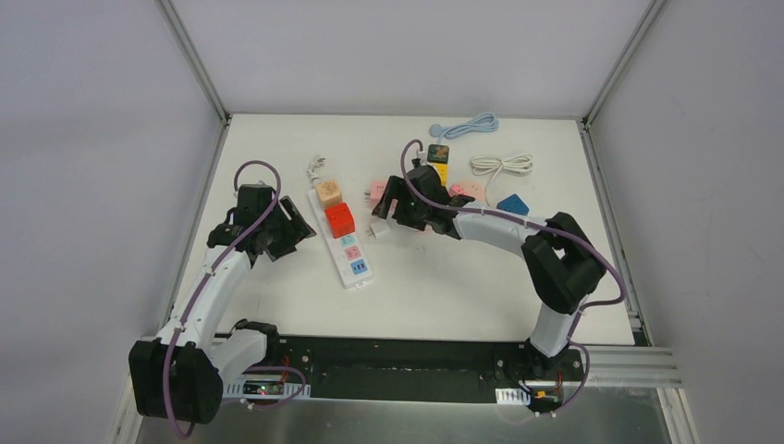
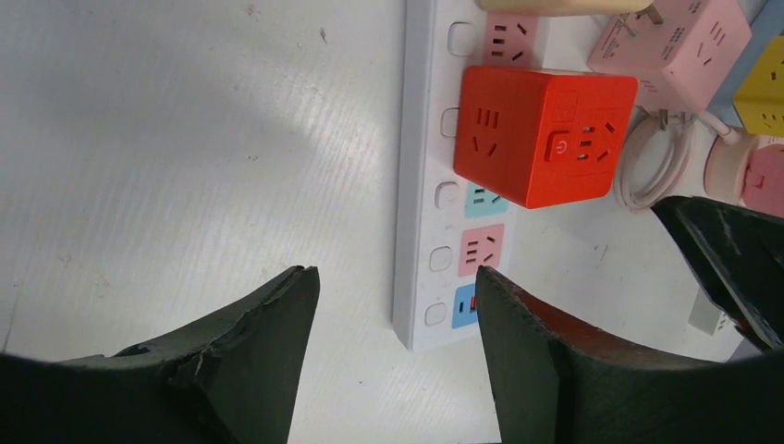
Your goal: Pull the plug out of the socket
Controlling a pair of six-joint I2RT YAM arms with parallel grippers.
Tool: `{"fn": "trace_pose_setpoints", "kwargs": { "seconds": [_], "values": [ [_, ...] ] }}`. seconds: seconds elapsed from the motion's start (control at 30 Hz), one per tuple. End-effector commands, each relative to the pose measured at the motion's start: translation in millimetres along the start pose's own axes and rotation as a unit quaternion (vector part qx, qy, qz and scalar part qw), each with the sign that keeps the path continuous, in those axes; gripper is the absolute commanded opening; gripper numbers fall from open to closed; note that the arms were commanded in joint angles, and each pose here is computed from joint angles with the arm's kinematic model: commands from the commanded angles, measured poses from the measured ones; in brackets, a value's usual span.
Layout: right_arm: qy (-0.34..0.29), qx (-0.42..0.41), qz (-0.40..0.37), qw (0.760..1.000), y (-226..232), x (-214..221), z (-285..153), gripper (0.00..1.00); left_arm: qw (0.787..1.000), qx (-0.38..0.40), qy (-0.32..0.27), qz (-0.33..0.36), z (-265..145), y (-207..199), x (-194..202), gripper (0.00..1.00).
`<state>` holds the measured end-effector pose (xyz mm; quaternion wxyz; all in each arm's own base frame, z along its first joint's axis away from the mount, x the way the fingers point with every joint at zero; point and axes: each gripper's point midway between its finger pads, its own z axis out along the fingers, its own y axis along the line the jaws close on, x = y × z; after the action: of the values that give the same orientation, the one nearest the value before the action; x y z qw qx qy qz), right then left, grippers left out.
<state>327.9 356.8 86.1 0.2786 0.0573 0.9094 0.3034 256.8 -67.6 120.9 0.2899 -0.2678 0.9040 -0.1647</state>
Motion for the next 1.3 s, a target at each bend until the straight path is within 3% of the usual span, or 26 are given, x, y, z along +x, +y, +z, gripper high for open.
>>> {"fn": "trace_pose_setpoints", "kwargs": {
  "seconds": [0.0,0.17,0.4,0.63,0.83,1.13,1.27],
  "values": [
    [-0.055,-0.053,-0.079,0.994,49.1,-27.9,-37.9,0.85,1.0,-0.009,-0.024,0.002,-0.2,-1.6,-14.5,0.65],
    [-0.064,-0.065,-0.168,0.982,86.7,-12.8,-42.2,0.88,0.999,-0.036,-0.031,-0.004,2.0,3.0,-25.1,0.64],
    [-0.065,-0.016,-0.239,0.969,112.4,10.7,-12.1,0.92,0.998,-0.007,0.011,-0.059,19.8,-0.3,-37.0,0.63],
    [-0.052,0.046,-0.299,0.952,107.3,12.6,12.2,0.95,0.989,-0.018,0.083,-0.118,41.9,-7.1,-38.7,0.6],
    [-0.035,0.056,-0.329,0.942,103.1,18.0,29.0,0.96,0.986,-0.045,0.12,-0.105,49.9,-1.9,-36.5,0.58],
    [0.0,0.027,-0.338,0.941,112.2,33.8,46.3,0.87,0.987,-0.043,0.124,-0.089,49.8,-1.2,-36.4,0.58],
    [0.011,0.025,-0.336,0.941,111.8,37.5,51.8,0.76,0.987,-0.042,0.125,-0.086,49.4,-1.1,-35.6,0.58]
  ]
}}
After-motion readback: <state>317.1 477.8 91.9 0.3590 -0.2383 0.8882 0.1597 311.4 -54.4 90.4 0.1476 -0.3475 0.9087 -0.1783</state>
